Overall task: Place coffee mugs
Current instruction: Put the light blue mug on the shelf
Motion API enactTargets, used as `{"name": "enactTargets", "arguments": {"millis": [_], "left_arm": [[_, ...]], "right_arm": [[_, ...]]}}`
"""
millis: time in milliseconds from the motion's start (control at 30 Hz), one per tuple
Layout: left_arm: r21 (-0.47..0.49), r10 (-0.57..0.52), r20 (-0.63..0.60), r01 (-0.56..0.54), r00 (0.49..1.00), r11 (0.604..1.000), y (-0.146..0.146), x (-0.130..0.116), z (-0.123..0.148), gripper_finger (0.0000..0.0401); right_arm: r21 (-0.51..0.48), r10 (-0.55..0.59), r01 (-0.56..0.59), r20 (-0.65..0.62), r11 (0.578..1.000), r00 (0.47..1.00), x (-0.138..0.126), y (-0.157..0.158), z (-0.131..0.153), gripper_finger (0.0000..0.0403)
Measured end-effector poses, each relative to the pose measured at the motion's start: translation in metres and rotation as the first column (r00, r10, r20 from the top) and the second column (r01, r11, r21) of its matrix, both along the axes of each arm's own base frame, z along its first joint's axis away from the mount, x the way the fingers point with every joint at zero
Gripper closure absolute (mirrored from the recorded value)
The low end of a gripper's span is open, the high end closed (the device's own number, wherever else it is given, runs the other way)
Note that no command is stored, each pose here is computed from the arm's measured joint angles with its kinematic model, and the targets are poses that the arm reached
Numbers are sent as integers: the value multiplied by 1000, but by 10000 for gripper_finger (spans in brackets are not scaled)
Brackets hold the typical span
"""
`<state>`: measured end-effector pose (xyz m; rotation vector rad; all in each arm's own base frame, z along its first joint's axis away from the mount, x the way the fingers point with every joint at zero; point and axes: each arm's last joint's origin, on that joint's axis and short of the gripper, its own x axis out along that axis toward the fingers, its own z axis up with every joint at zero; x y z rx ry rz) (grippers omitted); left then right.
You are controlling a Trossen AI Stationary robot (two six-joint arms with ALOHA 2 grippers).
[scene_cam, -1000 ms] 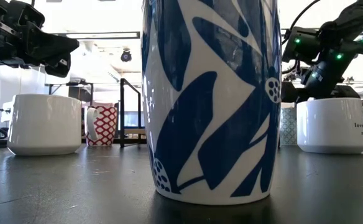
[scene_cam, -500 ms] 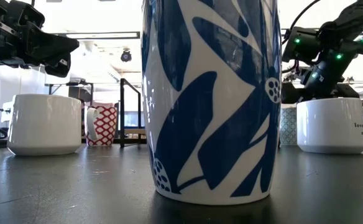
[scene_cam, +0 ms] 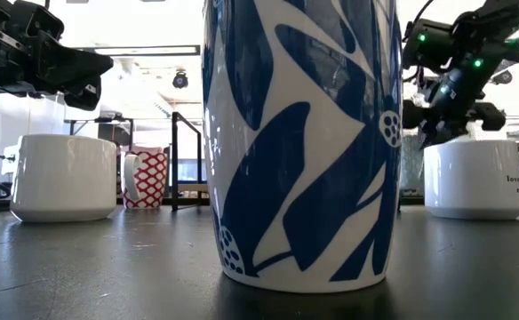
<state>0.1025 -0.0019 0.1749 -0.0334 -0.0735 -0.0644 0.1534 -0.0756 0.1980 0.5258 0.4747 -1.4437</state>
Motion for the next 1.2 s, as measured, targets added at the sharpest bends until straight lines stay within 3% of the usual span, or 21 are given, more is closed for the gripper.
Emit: {"name": "enactTargets", "arguments": {"millis": [233,767,933,1200], "left_arm": [[0,0,0,0,1000,1000,0,0,0,401],[0,0,0,0,1000,1000,0,0,0,401],[0,0,0,0,1000,1000,0,0,0,401],[0,0,0,0,1000,1000,0,0,0,401]], "right_arm": [[-52,-46,41,-100,998,994,-4,0,27,346],[-243,-27,27,0,970,1000,8,-6,128,346],[-261,43,-27,58,965,997,15,1,147,346],[-288,219,-175,127,941,968,49,16,142,346]]}}
